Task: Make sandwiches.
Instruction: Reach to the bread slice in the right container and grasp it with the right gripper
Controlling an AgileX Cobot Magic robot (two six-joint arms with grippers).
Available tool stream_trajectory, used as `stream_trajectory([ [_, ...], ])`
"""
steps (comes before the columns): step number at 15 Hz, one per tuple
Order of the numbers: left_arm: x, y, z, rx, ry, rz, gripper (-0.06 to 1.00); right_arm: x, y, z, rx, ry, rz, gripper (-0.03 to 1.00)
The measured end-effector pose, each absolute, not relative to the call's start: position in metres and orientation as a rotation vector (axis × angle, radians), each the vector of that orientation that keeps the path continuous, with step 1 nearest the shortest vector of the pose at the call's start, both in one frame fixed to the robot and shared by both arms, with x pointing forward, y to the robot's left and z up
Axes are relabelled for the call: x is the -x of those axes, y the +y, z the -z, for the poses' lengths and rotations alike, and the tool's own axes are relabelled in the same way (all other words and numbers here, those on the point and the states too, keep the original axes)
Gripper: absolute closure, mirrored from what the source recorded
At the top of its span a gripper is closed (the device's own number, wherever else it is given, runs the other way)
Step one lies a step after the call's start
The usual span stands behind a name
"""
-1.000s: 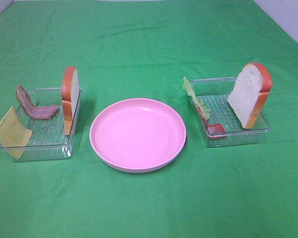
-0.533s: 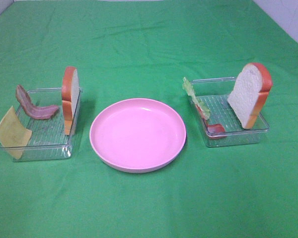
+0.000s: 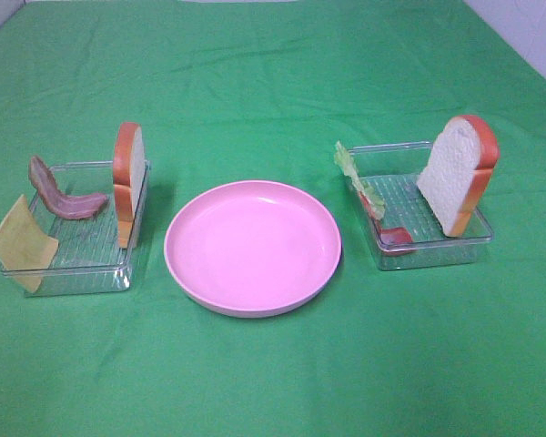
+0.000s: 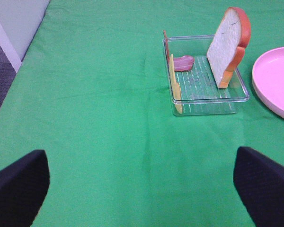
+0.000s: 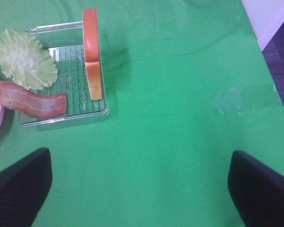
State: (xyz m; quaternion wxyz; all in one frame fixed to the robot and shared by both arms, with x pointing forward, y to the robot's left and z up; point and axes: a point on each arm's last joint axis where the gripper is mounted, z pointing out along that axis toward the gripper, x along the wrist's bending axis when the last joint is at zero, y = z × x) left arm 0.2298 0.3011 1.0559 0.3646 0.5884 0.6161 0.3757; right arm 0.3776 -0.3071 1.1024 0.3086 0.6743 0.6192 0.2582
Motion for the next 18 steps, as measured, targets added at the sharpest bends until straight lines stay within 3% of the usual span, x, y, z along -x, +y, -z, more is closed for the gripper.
stream_trajectory([
  [6,-0.23,0.301,-1.056,-1.514,1.585,-0.966,-0.04,-0.509,-0.299,-1.108,-1.83,1.852,-0.606,0.0],
  [11,-0.23,0.301,-1.056,-1.514,1.585,-0.966,-0.04,-0.564,-0.293,-1.092,-1.837,1.947,-0.612,0.0],
  [18,-0.23,0.301,-1.056,-1.514,1.585,-0.966,-0.04,-0.603,-0.29,-1.05,-1.911,2.001,-0.585,0.0],
])
